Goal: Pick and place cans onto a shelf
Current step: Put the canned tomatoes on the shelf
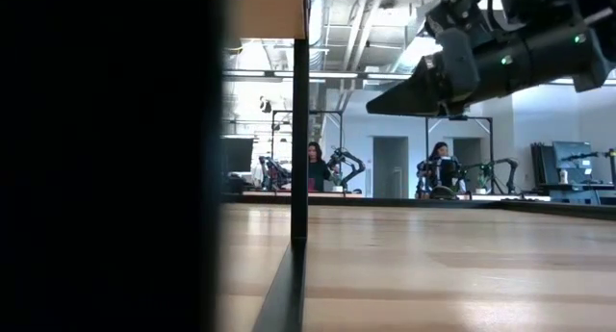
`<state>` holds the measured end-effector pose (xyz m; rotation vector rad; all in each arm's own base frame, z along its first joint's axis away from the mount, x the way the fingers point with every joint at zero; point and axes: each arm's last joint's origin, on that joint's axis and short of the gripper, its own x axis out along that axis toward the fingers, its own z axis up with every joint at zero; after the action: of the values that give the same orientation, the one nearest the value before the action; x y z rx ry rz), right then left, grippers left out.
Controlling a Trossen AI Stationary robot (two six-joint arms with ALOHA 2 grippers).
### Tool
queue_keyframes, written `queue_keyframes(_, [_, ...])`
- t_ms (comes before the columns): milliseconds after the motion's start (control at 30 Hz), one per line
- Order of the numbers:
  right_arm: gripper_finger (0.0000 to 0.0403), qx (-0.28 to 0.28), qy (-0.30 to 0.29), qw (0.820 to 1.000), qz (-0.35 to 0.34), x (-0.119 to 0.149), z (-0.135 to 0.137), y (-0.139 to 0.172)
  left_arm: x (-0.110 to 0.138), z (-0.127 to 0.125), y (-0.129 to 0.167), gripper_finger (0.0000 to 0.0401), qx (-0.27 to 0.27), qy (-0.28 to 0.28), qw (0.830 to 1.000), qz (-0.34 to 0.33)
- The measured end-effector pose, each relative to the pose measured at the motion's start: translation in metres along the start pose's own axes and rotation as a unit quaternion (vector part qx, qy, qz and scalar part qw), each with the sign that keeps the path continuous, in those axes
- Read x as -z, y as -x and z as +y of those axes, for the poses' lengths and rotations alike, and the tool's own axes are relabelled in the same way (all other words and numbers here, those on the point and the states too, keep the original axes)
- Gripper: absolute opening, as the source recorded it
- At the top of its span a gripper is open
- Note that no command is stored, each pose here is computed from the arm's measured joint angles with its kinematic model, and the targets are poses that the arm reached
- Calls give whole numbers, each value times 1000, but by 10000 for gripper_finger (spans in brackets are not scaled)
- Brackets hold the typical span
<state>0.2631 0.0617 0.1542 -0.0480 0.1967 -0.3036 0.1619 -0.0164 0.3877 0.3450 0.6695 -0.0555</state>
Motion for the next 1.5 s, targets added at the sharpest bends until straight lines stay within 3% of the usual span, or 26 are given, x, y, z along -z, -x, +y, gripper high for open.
queue_keyframes(200, [7,4,0,1000,0,4,-2,-5,-22,-17,48,0,52,-14,998,-38])
queue_keyframes(367, [8,4,1,1000,-4,2,-2,-5,-34,-40,69,0,110,-23,993,-46])
queue_keyframes(600, [8,4,2,1000,-5,2,-2,-5,-52,-94,82,0,176,-84,980,-41])
queue_keyframes(833, [8,4,2,1000,-6,2,-2,-5,-66,-152,96,0,219,-76,973,-5])
queue_keyframes(1167, [8,4,1,1000,-6,2,-2,-5,-58,-232,98,0,203,-32,976,65])
queue_keyframes(1500, [8,3,-9,1000,-9,1,-2,-5,-35,-277,93,0,124,8,989,77])
